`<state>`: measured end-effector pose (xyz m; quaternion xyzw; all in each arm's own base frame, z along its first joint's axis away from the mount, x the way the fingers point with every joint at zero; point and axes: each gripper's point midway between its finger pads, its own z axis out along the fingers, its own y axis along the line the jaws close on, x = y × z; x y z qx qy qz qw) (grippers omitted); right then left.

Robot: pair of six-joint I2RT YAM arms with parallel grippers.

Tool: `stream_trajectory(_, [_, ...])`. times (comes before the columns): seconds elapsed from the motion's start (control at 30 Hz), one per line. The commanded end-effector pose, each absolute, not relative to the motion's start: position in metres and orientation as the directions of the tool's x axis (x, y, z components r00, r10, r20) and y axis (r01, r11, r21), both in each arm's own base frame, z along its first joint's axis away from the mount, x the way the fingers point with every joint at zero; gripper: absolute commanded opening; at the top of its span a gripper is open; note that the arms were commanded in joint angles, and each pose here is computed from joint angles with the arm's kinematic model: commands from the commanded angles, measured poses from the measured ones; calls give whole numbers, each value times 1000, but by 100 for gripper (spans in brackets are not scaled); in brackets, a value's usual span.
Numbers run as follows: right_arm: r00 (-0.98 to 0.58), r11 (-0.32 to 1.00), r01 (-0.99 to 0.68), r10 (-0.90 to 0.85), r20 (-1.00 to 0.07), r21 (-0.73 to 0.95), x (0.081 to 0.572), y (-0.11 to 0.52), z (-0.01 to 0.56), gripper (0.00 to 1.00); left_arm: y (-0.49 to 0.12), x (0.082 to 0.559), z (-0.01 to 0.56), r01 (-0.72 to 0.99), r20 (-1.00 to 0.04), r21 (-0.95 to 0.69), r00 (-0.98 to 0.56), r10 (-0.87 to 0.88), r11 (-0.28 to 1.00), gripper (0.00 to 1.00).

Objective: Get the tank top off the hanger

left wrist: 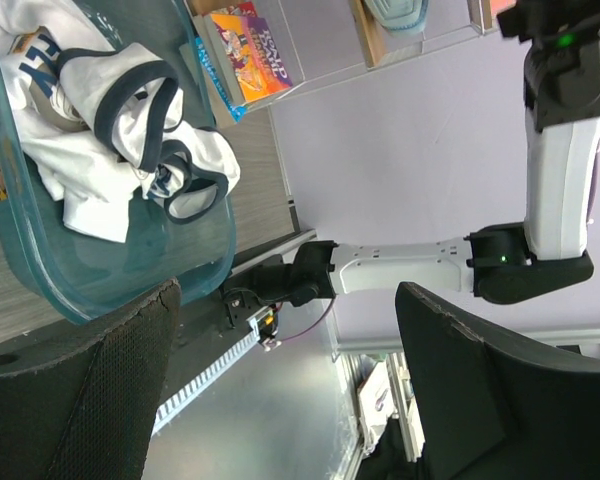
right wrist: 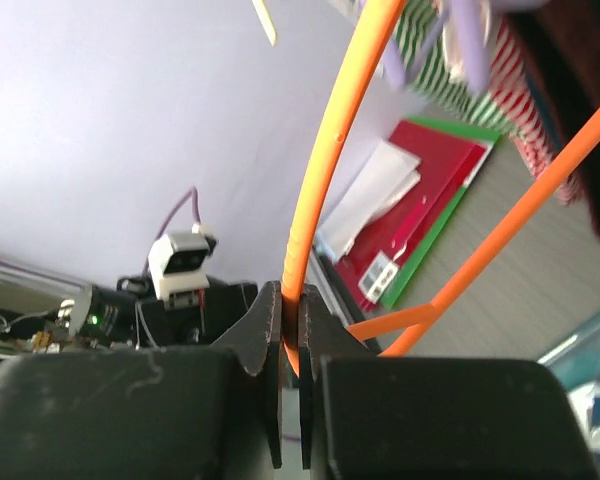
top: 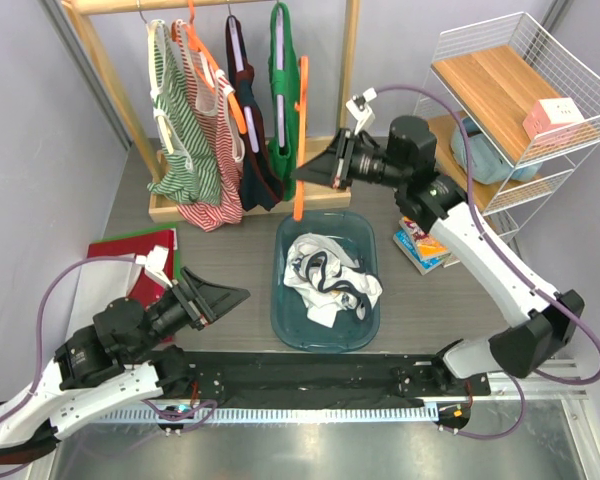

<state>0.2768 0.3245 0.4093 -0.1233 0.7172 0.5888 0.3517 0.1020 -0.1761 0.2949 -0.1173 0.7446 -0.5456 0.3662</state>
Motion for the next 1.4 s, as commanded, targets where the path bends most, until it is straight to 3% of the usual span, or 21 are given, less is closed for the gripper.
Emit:
stream_trajectory(0.0, [-649,197,-684,277,-709,703,294,325,463,1,-176,102,308,265,-432,-898,-689,-582,352,88])
stream_trajectory(0.47, [-590,195,-704,374,-716,683,381,332,516,1,-181,99,306,270,-429,-899,-707,-562,346,88])
stream_trajectory(0.97, [-674,153,-550,500,-544,821,439,323,519,1,-187,99,304,273,-428,-899,-718,-549,343,88])
stream_trajectory(1.37, [-702,152,-472,531,-475,868,468,320,500,1,-187,98,301,267,-418,-904,-722,-552,335,87])
